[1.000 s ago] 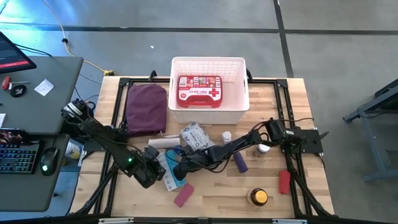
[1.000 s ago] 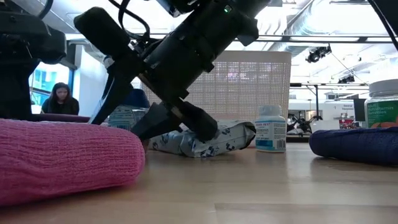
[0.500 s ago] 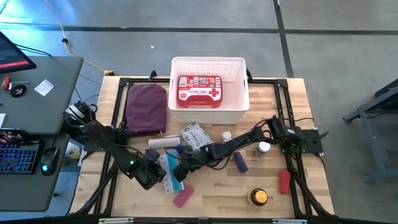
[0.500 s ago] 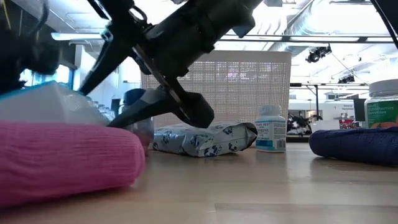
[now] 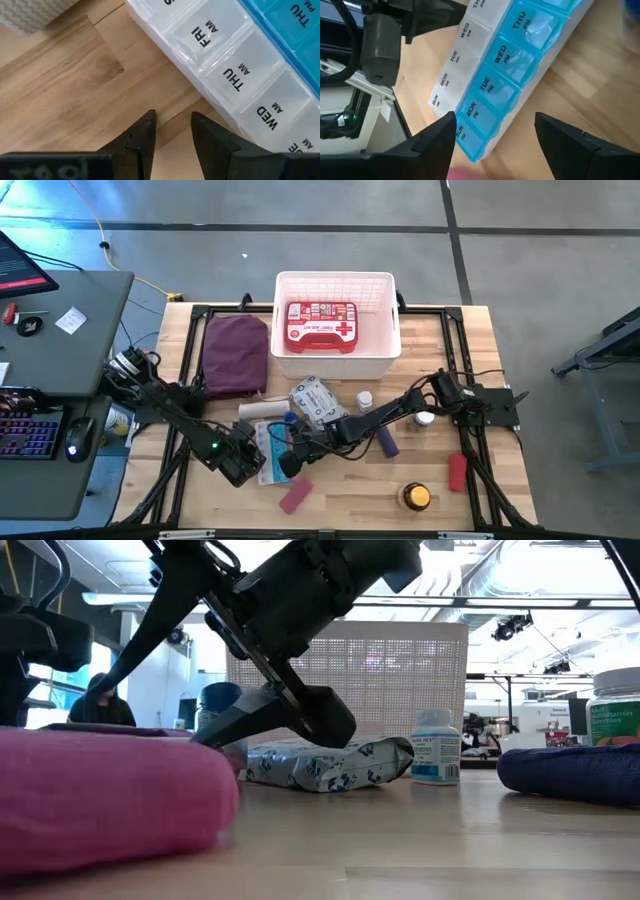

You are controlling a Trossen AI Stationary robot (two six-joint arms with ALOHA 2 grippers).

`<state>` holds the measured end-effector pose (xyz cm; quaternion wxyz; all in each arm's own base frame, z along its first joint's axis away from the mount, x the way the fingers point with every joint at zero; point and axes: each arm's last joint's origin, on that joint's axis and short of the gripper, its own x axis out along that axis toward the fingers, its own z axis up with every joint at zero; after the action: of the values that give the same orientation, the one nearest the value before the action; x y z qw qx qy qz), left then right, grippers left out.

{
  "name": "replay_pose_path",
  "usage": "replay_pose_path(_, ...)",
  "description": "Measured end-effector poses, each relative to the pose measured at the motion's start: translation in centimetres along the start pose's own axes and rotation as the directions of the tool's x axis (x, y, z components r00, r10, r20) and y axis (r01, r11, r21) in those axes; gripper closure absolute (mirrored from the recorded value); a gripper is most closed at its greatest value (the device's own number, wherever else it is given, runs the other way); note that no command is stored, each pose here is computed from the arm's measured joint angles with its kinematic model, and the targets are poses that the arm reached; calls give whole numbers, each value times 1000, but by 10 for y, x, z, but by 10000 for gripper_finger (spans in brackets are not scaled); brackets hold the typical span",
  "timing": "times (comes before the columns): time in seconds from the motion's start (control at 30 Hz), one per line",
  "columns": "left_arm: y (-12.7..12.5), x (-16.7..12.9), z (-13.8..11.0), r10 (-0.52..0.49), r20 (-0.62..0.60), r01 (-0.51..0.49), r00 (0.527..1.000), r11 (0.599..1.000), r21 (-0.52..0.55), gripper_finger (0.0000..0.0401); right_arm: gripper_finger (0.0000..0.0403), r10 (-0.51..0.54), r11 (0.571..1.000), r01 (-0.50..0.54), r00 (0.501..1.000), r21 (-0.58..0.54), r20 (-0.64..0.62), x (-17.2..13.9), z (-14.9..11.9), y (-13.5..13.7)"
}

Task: Pick & place medical supplies in basket/bin
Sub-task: Put the white and blue pill organizer into the white bin

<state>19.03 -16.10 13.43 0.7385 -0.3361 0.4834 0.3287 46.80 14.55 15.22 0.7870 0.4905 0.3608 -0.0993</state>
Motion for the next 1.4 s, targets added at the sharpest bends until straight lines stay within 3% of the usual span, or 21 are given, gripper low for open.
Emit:
replay_pose_path(0.2, 1, -6, 1, -5, -40, 4, 999, 999, -40, 240, 144, -2, 1000, 1, 1000, -14, -24, 0, 0, -1)
replay_pose_path(0.37, -6, -36, 6, -86, -53, 83, 995, 995, -54, 240, 144, -2, 1000, 1, 999, -21, -37, 0, -3, 0)
replay_pose_path(0.5, -11, -49, 7, -135, 13, 136, 991, 991, -13, 240, 144, 2, 999, -3, 999, -37, -38, -1, -4, 1)
replay_pose_path(0.63, -16, -55, 3, -201, 98, 185, 975, 971, 154, 240, 144, -1, 999, -1, 999, -41, -39, -1, -4, 1)
replay_pose_path(0.83, -19, -39, -4, -149, 88, 118, 985, 952, 284, 240, 144, -2, 999, 0, 999, -41, -40, -1, -4, 1)
replay_pose_path(1.03, -21, -19, -12, -148, 86, 122, 985, 960, 251, 240, 143, -8, 999, 7, 1000, -48, -28, -2, -3, 1)
replay_pose_path(1.4, -22, -15, -13, -147, 97, 121, 984, 965, 234, 240, 143, -19, 999, 18, 1000, -44, -16, -2, -2, 1)
